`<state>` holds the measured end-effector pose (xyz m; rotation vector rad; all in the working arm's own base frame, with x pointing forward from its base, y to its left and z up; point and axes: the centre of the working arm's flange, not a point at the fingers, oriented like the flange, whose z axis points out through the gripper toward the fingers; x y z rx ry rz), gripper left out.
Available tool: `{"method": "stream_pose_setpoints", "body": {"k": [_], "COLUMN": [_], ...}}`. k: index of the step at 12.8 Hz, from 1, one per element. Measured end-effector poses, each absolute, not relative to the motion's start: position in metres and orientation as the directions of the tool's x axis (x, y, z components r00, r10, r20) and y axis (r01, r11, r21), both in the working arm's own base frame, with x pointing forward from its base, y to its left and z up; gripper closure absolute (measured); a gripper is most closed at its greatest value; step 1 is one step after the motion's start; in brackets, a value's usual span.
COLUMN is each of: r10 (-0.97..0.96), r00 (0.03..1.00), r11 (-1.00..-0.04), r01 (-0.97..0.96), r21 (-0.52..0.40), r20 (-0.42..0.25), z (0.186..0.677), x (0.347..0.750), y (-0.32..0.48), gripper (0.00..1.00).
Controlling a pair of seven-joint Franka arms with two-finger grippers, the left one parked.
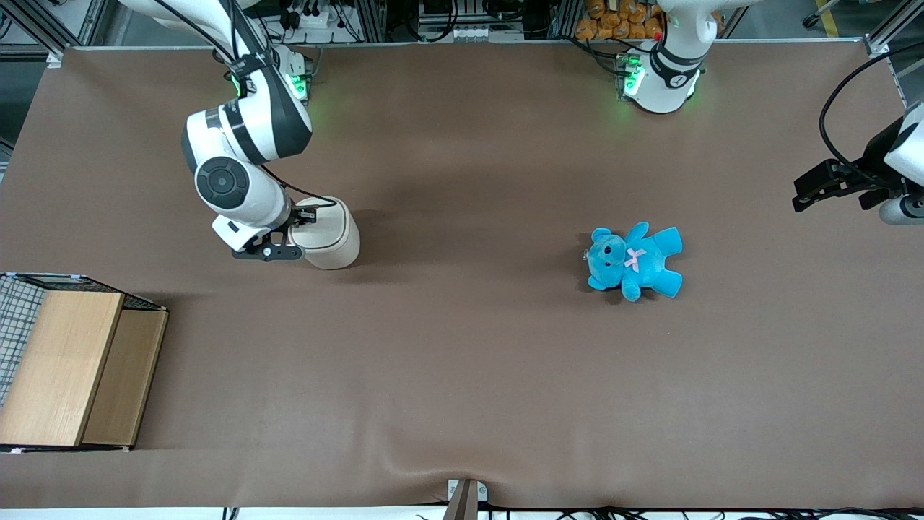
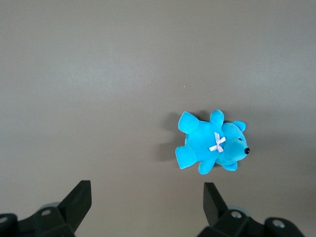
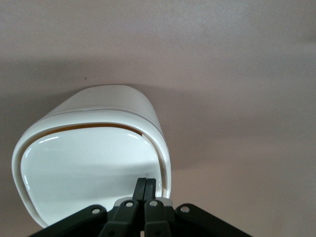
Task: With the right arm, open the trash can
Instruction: 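Press the right gripper against the lid to pop it open, then lift the right gripper away from the opened trash can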
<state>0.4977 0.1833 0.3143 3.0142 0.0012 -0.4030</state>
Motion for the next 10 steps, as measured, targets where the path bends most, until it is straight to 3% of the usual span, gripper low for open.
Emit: {"method": "stream_pose_setpoints", "body": {"k": [7,9,10], "r10": [-0.012,-0.019,-0.023], "r00": [0.969,0.955,0.945], "r11": [-0.996,-0.994,-0.993], "r01": [0.011,0.014,0.016], "r21": [0.094,0.110,0.119], "r20": [-0.246,-0.297,-0.325], "z": [0.308,0.325,0.349], "x": [0.494,0.496,0.501], "y": [0.181,0.183,0.185], "gripper": [0.99,0.95,0.88]}}
